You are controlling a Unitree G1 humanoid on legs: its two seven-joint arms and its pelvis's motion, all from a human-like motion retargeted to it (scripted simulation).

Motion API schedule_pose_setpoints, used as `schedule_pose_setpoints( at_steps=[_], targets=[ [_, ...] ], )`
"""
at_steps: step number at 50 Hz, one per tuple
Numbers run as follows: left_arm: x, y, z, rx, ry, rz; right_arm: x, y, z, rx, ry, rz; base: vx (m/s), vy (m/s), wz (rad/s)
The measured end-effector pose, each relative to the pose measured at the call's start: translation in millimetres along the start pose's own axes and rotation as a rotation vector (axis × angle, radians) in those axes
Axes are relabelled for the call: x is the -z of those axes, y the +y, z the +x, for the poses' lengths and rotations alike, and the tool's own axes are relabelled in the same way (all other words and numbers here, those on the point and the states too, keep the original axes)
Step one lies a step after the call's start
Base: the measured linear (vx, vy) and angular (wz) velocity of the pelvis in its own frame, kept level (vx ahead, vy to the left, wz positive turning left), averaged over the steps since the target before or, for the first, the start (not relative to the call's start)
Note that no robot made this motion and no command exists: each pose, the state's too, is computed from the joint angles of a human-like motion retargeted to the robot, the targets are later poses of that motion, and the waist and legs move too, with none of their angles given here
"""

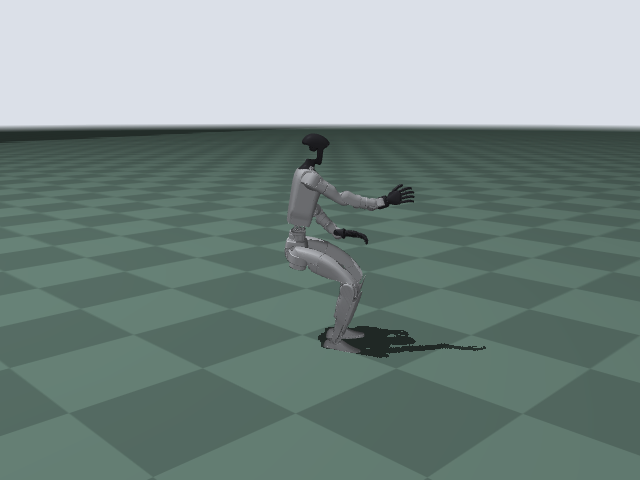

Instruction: Upper body actions

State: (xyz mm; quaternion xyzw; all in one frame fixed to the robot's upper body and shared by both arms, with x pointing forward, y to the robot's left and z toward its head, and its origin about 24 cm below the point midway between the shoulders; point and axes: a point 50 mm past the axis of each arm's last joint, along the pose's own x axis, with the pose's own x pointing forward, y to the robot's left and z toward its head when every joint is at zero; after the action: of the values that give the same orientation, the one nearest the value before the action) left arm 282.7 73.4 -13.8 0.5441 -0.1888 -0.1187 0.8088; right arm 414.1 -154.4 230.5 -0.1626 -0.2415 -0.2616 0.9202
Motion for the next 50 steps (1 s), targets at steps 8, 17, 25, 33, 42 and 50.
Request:
schedule_pose_setpoints(
  at_steps=[8, 17, 25, 33, 42, 50],
  targets=[
    [-2.6, 4.4, 5.3, -0.007, -0.032, 0.007, -0.9, -4.1, 5.9, 0.024, -0.002, -0.093, 0.0, 0.0, 0.0],
    [-5.5, 6.5, 8.2, -0.008, -0.055, 0.017, 2.4, -10.8, 10.7, 0.035, 0.011, -0.166, 0.0, 0.0, 0.0],
    [-5.3, 6.5, 7.9, -0.004, -0.057, 0.016, 14.0, -13.4, 12.8, -0.025, 0.096, -0.324, 0.0, 0.0, 0.0],
    [-5.7, 6.5, 8.2, -0.004, -0.055, 0.013, 17.4, -12.2, 12.0, -0.056, 0.13, -0.31, 0.0, 0.0, 0.0],
    [-4.0, 4.8, 6.6, 0.003, -0.041, 0.017, 18.2, -9.2, 11.6, -0.118, 0.148, -0.233, 0.0, 0.0, 0.0],
    [1.7, 1.7, 0.0, 0.012, -0.006, 0.014, 16.6, -11.6, 9.2, -0.089, 0.102, -0.162, 0.02, 0.01, -0.04]
  ],
)
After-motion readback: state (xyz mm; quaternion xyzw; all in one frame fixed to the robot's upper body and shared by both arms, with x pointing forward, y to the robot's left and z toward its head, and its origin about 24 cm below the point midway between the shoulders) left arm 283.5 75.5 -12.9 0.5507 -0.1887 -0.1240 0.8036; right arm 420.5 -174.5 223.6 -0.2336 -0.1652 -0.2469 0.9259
